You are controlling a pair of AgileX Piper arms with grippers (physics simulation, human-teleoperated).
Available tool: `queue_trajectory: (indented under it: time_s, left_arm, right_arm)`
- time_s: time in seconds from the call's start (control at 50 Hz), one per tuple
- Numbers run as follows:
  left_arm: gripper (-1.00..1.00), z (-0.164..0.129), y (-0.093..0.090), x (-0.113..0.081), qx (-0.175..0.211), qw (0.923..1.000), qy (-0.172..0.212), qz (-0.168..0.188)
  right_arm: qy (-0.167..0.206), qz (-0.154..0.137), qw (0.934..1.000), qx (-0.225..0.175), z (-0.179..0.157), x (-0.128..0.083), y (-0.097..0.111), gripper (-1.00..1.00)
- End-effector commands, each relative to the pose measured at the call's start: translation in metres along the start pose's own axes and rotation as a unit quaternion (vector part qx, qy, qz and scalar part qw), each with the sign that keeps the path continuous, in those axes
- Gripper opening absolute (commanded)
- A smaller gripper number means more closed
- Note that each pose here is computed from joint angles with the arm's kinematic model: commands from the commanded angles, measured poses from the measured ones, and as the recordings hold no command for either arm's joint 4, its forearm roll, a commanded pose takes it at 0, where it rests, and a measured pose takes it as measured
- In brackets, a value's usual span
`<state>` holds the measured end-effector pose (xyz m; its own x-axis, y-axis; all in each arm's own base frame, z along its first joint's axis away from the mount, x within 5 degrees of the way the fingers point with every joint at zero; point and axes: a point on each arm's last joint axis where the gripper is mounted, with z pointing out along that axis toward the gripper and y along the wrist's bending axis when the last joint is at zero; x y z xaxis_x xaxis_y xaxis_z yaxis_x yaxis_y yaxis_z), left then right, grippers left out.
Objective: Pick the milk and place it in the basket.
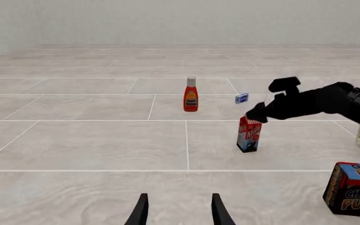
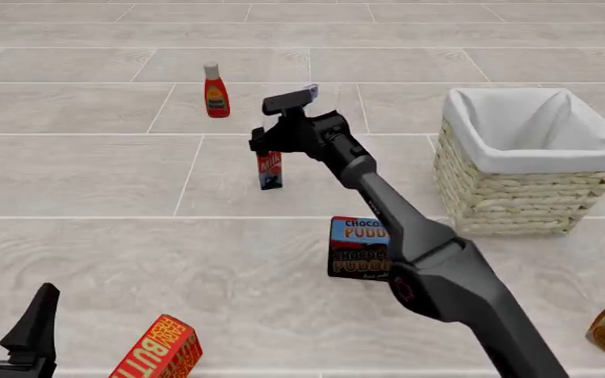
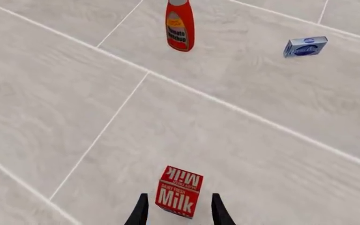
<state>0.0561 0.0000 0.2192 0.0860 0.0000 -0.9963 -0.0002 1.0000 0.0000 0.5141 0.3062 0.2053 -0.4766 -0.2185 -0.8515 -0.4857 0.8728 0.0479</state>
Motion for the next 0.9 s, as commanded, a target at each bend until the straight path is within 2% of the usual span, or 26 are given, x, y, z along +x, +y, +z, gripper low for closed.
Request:
queue_trajectory:
  time_s: [0.02,0.56,0.9]
  left_arm:
    - [1.00,0.000,0.000,0.000,0.000,1.0000,0.000,0.000]
    - [1.00,0.000,0.000,0.000,0.000,1.0000,0.000,0.000]
    - [1.00,0.000,0.000,0.000,0.000,1.0000,0.000,0.000]
  right_arm:
    - [0.004,0.002,1.0000,-0.003,0.004,0.005,0.004,1.00]
    - [0.017,0.009,0.9998,0.001,0.020,0.024,-0.001,1.00]
    - [0.025,0.015,0.9996,-0.004,0.030,0.038,0.006,1.00]
